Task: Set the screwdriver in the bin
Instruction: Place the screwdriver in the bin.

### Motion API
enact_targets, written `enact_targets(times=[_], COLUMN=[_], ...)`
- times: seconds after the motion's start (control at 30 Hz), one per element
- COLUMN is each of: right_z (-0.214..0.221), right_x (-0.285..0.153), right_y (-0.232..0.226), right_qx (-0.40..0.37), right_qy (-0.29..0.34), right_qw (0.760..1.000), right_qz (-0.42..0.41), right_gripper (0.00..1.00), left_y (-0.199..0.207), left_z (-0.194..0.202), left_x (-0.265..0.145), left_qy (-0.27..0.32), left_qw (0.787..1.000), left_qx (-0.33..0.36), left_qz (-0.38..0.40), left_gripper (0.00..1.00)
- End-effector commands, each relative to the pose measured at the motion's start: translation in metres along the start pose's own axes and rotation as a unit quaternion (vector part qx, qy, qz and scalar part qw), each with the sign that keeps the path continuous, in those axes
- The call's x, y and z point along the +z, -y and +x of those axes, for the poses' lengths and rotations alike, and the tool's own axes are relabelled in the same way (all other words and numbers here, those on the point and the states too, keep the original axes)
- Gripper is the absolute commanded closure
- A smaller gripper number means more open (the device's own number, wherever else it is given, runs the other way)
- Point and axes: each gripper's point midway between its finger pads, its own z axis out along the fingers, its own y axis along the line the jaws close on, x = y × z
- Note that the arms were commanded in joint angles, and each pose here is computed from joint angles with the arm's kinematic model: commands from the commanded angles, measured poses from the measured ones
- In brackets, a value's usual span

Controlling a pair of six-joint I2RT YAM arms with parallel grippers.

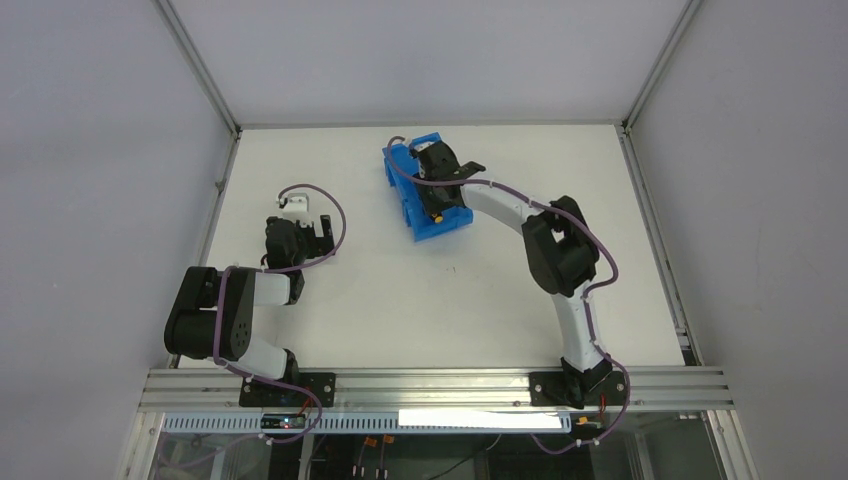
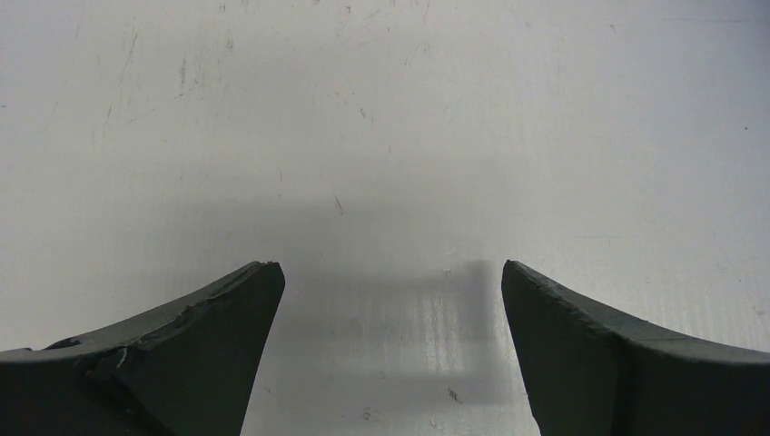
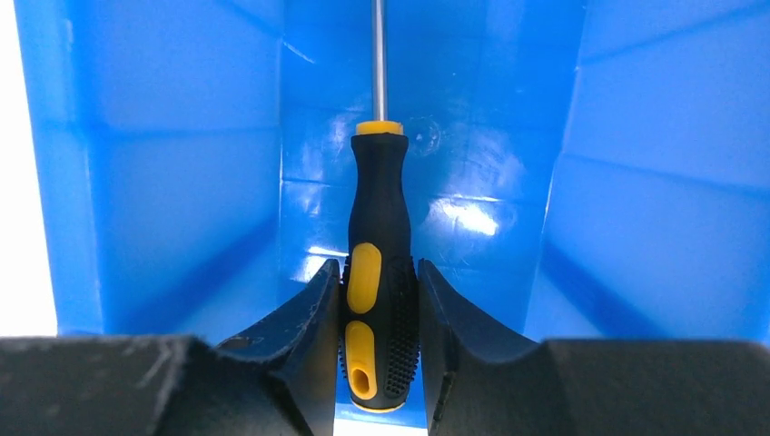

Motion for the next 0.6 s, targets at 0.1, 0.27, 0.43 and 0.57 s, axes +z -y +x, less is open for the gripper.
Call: enact_targets(times=[0.1,0.27,0.43,0.57], right_z=[-0.018,-0.017,-0.02,-0.028], right_x=[0.015,0.022,0.018,0.007], right_y=[-0.003,-0.004,-0.004,-0.001], right_qx=[-0.004,-0.004,-0.002,-0.004], right_qy=[0.045,0.043,0.046,0.053], right_qw=[0.999,0.999,0.999,0.999], right_qz=[-0.008,-0.008,-0.008,-0.001], right_gripper=[0.88,0.78,0.62,0.54], left_y=[-0.001,-0.001,-0.001,-0.001], left_z=[-0.018,-0.018,-0.018,-0.018], left_x=[0.004,0.004,0.004,0.004], left_qy=[0.026,0.026,0.026,0.026], left_qw=[1.0,1.0,1.0,1.0], left_qx=[-0.004,-0.004,-0.005,-0.005], left_qz=[0.003,0.003,0.003,0.003], left_gripper=[0.0,0.0,0.0,0.0])
